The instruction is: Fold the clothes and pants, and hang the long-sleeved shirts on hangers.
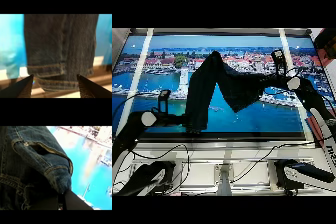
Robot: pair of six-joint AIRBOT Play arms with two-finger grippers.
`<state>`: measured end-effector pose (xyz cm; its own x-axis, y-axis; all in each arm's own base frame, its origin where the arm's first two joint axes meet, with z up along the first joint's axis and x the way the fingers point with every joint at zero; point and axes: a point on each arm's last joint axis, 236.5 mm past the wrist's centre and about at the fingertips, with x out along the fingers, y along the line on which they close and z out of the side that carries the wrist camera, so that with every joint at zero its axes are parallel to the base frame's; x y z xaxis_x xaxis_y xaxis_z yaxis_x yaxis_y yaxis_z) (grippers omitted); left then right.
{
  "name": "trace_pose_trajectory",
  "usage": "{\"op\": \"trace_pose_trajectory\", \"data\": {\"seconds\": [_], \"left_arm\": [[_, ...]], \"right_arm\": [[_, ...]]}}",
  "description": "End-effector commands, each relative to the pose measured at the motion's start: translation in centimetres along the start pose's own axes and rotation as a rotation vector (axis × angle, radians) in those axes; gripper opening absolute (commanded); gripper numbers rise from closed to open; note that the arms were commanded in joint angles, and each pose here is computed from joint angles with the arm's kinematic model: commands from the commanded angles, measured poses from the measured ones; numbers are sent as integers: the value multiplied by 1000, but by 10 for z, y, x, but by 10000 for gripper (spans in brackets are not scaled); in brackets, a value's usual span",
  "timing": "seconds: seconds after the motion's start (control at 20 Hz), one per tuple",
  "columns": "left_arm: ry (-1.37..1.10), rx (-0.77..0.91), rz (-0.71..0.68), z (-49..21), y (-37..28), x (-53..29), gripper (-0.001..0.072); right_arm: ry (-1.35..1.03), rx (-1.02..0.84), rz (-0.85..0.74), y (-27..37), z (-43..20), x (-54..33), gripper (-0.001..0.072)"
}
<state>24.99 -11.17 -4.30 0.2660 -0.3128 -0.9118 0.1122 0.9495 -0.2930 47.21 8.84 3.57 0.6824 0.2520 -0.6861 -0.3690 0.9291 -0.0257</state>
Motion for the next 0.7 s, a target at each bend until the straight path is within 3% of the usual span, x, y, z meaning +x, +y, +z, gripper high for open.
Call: {"op": "trace_pose_trajectory", "data": {"seconds": [0.0, 0.25, 0.3, 0.45, 0.5, 0.6, 0.65], "left_arm": [[81, 112, -10, -22, -12, 20, 631], [45, 278, 95, -10, -5, 43, 597], [12, 233, 124, -1, 1, 46, 553], [-57, 123, 210, 17, 22, 53, 535], [-72, 108, 215, 21, 23, 56, 477], [-119, 112, 196, 32, 18, 57, 122], [-147, 114, 185, 40, 14, 56, 27]], "right_arm": [[3, 3, 1, 0, 0, -1, 46], [7, 3, 4, 1, -1, -1, 45], [8, 4, 5, 1, -2, -1, 45], [15, 3, 8, 2, -3, -1, 45], [18, 3, 10, 2, -4, -1, 45], [23, 3, 12, 3, -5, -1, 45], [23, 3, 12, 3, -5, -1, 45]]}}
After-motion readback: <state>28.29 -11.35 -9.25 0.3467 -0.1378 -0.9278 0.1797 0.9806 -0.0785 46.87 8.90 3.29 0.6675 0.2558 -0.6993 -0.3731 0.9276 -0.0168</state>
